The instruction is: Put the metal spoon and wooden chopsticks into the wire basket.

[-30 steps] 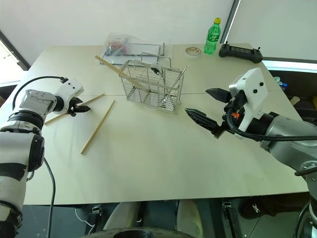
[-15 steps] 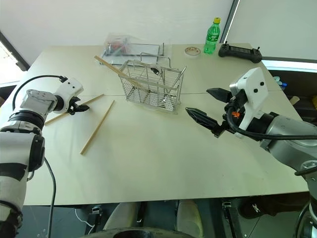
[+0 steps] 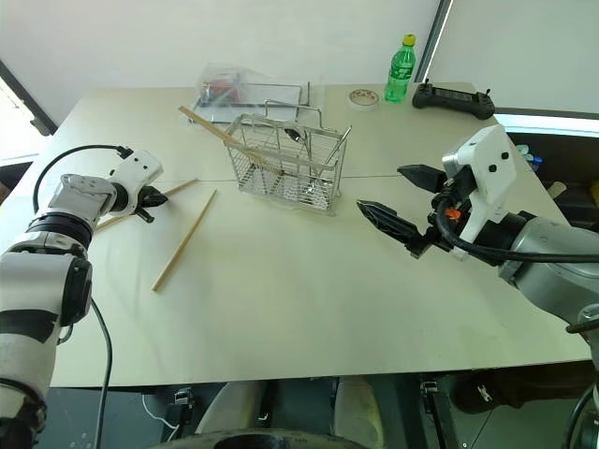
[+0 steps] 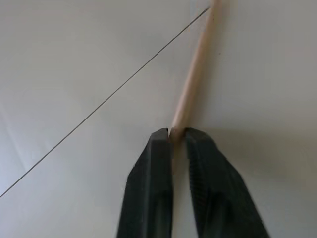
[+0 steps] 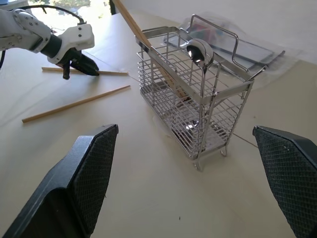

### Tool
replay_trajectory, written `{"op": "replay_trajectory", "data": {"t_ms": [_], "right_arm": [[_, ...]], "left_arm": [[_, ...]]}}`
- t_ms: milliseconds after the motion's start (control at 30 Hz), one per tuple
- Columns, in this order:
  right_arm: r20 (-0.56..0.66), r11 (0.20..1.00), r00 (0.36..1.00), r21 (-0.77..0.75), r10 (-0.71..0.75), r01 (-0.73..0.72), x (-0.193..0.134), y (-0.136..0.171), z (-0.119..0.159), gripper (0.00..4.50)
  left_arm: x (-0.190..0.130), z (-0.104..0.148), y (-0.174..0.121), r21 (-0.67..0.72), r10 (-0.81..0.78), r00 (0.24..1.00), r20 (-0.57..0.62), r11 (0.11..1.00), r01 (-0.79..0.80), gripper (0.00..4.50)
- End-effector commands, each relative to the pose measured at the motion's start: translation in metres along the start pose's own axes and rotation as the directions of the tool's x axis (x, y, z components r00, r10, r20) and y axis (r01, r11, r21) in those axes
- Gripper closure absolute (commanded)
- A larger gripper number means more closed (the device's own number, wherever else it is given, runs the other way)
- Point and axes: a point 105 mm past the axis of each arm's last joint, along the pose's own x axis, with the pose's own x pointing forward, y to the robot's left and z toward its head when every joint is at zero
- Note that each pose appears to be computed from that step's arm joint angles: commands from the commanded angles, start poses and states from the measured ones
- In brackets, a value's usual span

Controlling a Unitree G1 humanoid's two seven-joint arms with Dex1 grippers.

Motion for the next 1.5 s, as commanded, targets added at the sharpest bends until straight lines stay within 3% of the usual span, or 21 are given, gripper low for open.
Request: {"op": "replay_trajectory", "data": {"t_ms": [33,467,767,933,1067,1167,1233,1367,1500], "right_arm": [[0.04,1.0,0.999,-0.03,-0.01,0.011,-0.003,-0.001,0.011,0.0],[0.04,0.999,0.999,-0.036,0.002,-0.001,0.002,-0.002,0.01,0.0],[0.016,0.999,0.999,-0.033,0.029,-0.028,0.002,0.002,-0.002,0.0],[0.013,0.999,0.999,-0.023,0.034,-0.034,0.003,0.005,-0.009,0.0],[0.022,0.999,0.999,-0.01,0.035,-0.034,0.005,0.007,-0.014,0.0],[0.03,0.999,0.999,-0.005,0.038,-0.038,0.007,0.009,-0.016,0.0],[0.042,0.999,0.998,0.002,0.037,-0.037,0.008,0.01,-0.016,0.0],[0.055,0.999,0.998,0.01,0.04,-0.041,0.012,0.011,-0.017,0.0],[0.059,0.999,0.997,0.011,0.042,-0.043,0.013,0.012,-0.018,0.0]], "left_arm": [[0.001,-0.012,-0.002,-0.016,-0.007,0.999,-0.041,1.0,0.006,4.49],[-0.005,-0.003,0.005,-0.053,-0.01,1.0,0.004,0.999,0.01,4.49],[-0.036,0.04,0.042,-0.279,0.087,0.957,0.276,0.96,-0.007,4.49],[-0.063,0.063,0.069,-0.433,0.2,0.877,0.437,0.902,0.01,4.49],[-0.097,0.1,0.092,-0.513,0.309,0.716,0.626,0.854,0.08,4.49],[-0.135,0.146,0.102,-0.518,0.364,0.492,0.791,0.826,0.222,4.49],[-0.153,0.168,0.103,-0.506,0.397,0.371,0.84,0.819,0.271,4.49],[-0.179,0.221,0.077,-0.428,0.385,0.19,0.903,0.846,0.317,4.49],[-0.186,0.255,0.038,-0.341,0.325,0.104,0.94,0.877,0.339,4.49]]}}
